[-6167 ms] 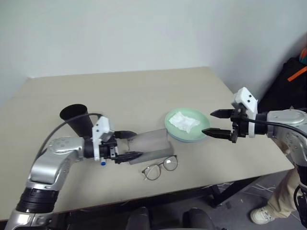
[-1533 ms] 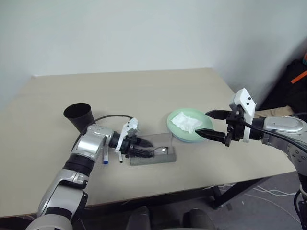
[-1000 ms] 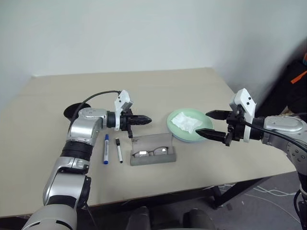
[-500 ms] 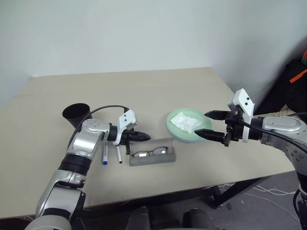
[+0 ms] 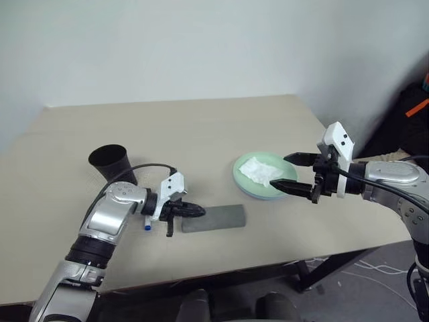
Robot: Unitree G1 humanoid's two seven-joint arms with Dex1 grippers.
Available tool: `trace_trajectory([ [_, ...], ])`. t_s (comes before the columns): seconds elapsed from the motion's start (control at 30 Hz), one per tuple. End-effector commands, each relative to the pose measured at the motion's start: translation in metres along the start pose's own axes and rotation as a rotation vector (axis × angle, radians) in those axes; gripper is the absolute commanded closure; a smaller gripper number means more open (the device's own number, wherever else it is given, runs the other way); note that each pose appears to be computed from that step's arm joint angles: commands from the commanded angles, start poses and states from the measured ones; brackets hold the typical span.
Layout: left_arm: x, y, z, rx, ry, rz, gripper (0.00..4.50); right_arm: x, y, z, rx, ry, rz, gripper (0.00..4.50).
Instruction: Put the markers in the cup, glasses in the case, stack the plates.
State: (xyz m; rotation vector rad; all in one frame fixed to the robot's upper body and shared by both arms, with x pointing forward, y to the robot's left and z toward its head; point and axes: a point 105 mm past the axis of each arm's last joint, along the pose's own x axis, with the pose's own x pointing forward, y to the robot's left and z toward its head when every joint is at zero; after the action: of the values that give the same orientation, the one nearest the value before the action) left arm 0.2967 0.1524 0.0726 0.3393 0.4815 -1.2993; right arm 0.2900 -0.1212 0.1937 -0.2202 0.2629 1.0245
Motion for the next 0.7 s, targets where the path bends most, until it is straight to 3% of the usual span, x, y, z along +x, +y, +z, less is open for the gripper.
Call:
trace_trajectory([
  [0.03,0.004,-0.005,-0.011,-0.035,0.023,0.016,4.49,-0.002,0.000,0.013,-0.045,-0.037,-0.010,0.00],
  [0.17,-0.002,0.011,0.010,-0.025,-0.059,0.130,4.49,-0.002,0.000,0.014,-0.046,-0.036,-0.004,0.00],
  [0.33,-0.020,0.047,0.053,-0.152,-0.231,0.366,4.49,0.000,0.001,0.017,-0.053,-0.042,0.012,0.00],
  [0.47,-0.030,0.058,0.058,-0.228,-0.166,0.513,4.49,0.000,0.003,0.018,-0.069,-0.039,0.029,0.00],
  [0.7,-0.033,0.052,0.061,-0.346,-0.063,0.655,4.49,-0.011,-0.014,0.025,-0.113,-0.045,0.015,0.00],
])
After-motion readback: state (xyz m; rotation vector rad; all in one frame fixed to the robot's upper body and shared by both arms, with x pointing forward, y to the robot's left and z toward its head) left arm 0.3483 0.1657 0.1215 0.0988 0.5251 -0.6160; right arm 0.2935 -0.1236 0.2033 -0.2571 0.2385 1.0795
